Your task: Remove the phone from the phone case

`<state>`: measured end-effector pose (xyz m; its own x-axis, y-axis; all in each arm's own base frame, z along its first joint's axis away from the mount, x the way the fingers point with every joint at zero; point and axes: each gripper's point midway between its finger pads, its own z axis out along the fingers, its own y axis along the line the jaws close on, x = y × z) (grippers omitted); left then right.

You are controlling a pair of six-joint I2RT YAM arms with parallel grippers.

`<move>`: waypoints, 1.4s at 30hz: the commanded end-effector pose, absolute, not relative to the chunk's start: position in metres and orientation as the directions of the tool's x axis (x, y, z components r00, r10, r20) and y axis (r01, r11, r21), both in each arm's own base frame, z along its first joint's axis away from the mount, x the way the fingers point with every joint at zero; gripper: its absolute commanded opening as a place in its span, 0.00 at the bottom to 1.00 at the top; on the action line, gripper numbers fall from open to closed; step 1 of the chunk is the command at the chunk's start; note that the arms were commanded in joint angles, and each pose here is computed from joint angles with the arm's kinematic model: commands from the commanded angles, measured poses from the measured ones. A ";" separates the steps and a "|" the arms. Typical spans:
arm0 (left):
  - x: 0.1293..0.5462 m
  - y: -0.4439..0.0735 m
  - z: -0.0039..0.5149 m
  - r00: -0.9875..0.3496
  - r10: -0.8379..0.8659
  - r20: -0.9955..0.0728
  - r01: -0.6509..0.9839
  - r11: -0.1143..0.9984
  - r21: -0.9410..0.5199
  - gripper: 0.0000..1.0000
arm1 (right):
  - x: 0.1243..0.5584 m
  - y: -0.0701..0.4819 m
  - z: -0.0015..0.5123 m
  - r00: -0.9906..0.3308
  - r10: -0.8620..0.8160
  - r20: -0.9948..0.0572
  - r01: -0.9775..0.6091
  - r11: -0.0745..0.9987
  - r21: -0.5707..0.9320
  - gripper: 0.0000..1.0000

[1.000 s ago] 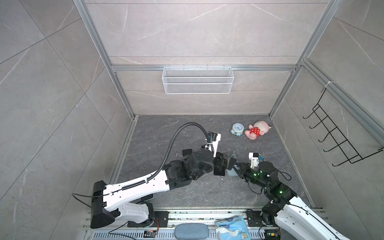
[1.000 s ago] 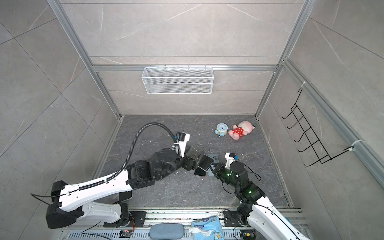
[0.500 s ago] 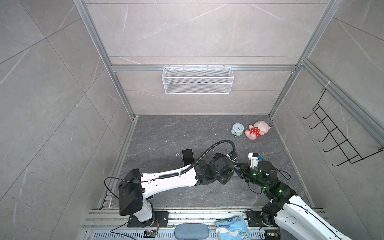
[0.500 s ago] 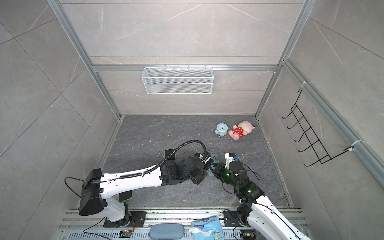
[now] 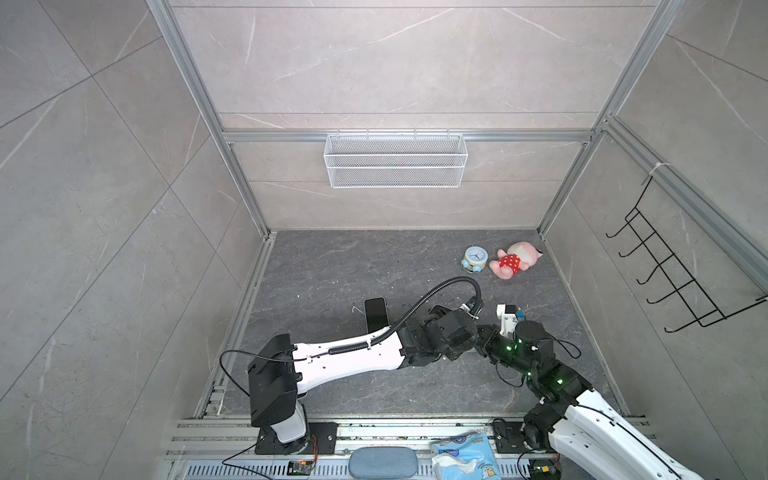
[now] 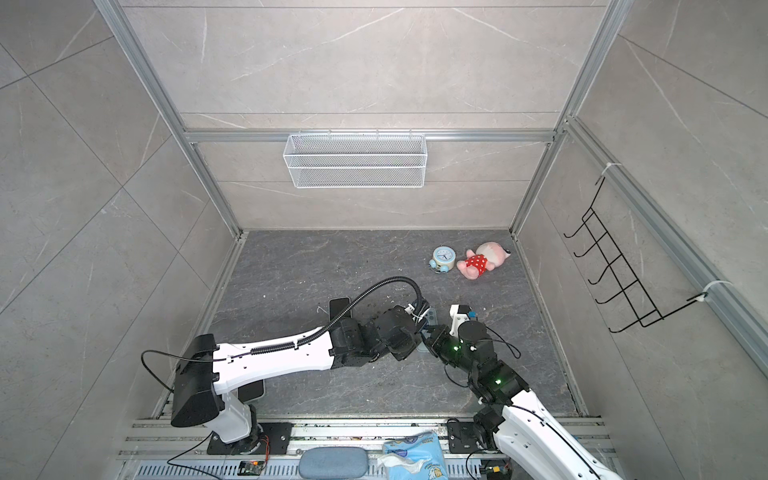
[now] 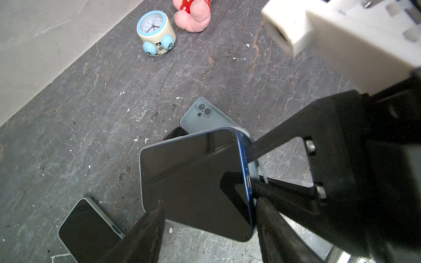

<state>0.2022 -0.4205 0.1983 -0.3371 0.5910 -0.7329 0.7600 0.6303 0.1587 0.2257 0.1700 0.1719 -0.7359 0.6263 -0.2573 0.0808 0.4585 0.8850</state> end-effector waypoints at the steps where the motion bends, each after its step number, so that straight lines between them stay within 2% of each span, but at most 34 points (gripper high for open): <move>1: 0.221 -0.418 0.201 -0.297 0.617 -0.729 0.718 0.647 0.256 0.61 | 0.227 0.177 0.203 -0.728 0.616 -0.301 -0.030 0.410 0.911 0.00; 10: 0.235 -0.404 0.173 -0.253 0.732 -0.633 0.674 0.603 0.428 0.47 | 0.228 0.175 0.210 -0.717 0.628 -0.302 -0.024 0.411 0.911 0.00; 13: 0.238 -0.399 0.171 -0.243 0.742 -0.624 0.671 0.594 0.444 0.40 | 0.229 0.174 0.213 -0.713 0.632 -0.303 -0.024 0.410 0.912 0.00; 19: 0.242 -0.394 0.171 -0.238 0.732 -0.638 0.689 0.591 0.420 0.28 | 0.232 0.174 0.208 -0.709 0.637 -0.303 -0.008 0.422 0.907 0.00; 23: 0.248 -0.394 0.175 -0.232 0.714 -0.661 0.689 0.600 0.406 0.14 | 0.235 0.175 0.201 -0.715 0.629 -0.306 0.005 0.442 0.897 0.00; 27: 0.250 -0.398 0.198 -0.168 0.678 -0.716 0.683 0.604 0.411 0.01 | 0.240 0.169 0.189 -0.704 0.636 -0.316 0.046 0.485 0.873 0.00; 30: 0.250 -0.399 0.222 -0.086 0.636 -0.767 0.677 0.602 0.424 0.00 | 0.248 0.164 0.180 -0.695 0.647 -0.312 0.083 0.504 0.860 0.00; 35: 0.261 -0.389 0.249 0.042 0.611 -0.791 0.634 0.596 0.494 0.00 | 0.275 0.145 0.168 -0.672 0.681 -0.291 0.177 0.529 0.830 0.00; 42: 0.301 -0.372 0.235 0.136 0.607 -0.783 0.645 0.546 0.535 0.00 | 0.322 0.115 0.152 -0.605 0.770 -0.203 0.310 0.462 0.831 0.00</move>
<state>0.2853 -0.3592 0.1970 -0.0140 0.6804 -0.7327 0.6643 0.5540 0.5018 0.3015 0.1220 0.1403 -0.6388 0.7438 -0.1969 0.3201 0.4896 0.8111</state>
